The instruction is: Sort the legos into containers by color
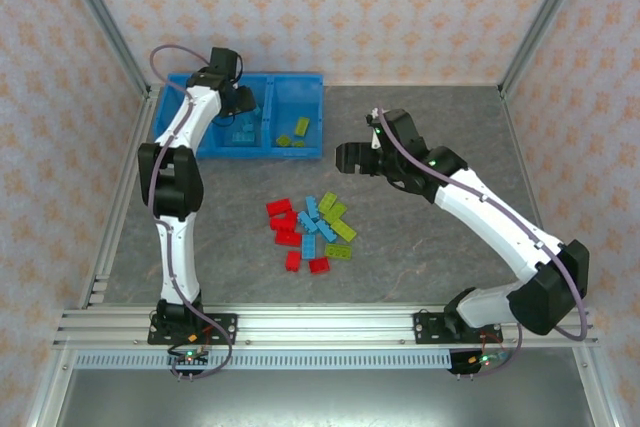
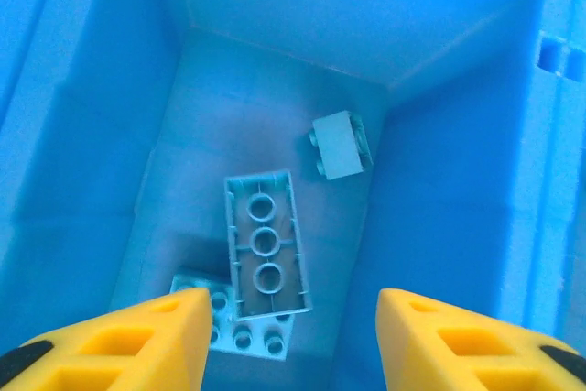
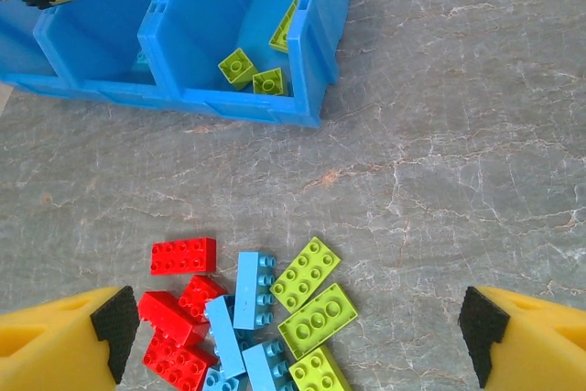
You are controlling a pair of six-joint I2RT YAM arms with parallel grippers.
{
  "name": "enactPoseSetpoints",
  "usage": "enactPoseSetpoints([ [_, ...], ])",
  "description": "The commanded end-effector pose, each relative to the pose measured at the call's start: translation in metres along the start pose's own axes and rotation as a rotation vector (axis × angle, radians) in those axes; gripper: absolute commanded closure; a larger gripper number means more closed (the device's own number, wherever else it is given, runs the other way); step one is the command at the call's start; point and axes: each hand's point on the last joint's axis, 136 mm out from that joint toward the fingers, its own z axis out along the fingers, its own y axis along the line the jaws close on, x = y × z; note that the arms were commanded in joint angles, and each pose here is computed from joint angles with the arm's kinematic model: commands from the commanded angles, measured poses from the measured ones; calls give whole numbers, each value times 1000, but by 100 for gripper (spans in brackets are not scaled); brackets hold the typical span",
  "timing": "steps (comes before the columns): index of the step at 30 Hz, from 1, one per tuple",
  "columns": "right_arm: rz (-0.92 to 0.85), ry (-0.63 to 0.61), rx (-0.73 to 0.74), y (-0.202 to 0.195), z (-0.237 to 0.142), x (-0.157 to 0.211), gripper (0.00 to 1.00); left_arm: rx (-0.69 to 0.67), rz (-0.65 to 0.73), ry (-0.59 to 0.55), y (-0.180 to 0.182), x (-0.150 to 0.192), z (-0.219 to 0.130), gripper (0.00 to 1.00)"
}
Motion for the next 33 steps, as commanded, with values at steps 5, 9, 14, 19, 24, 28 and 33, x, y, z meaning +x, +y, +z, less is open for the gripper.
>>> enactPoseSetpoints([
  [5, 54, 51, 27, -7, 17, 12, 7, 220, 11, -162, -35, 0, -134, 48],
  [9, 115, 154, 43, -11, 39, 42, 9, 339, 136, -270, -62, 40, -212, 48],
  [14, 193, 277, 92, -21, 66, 83, 12, 358, 376, -343, -64, 88, -270, 40],
  [19, 297, 387, 190, -22, 96, 103, 21, 345, 547, -407, -46, 113, -290, 34],
  [24, 276, 428, 334, -21, 127, 107, 27, 366, 641, -426, -40, 135, -283, 25],
  [28, 296, 459, 421, -26, 150, 115, 32, 330, 685, -411, -33, 143, -276, 19],
  [33, 279, 478, 473, -30, 169, 127, 33, 300, 696, -410, -28, 143, -272, 18],
])
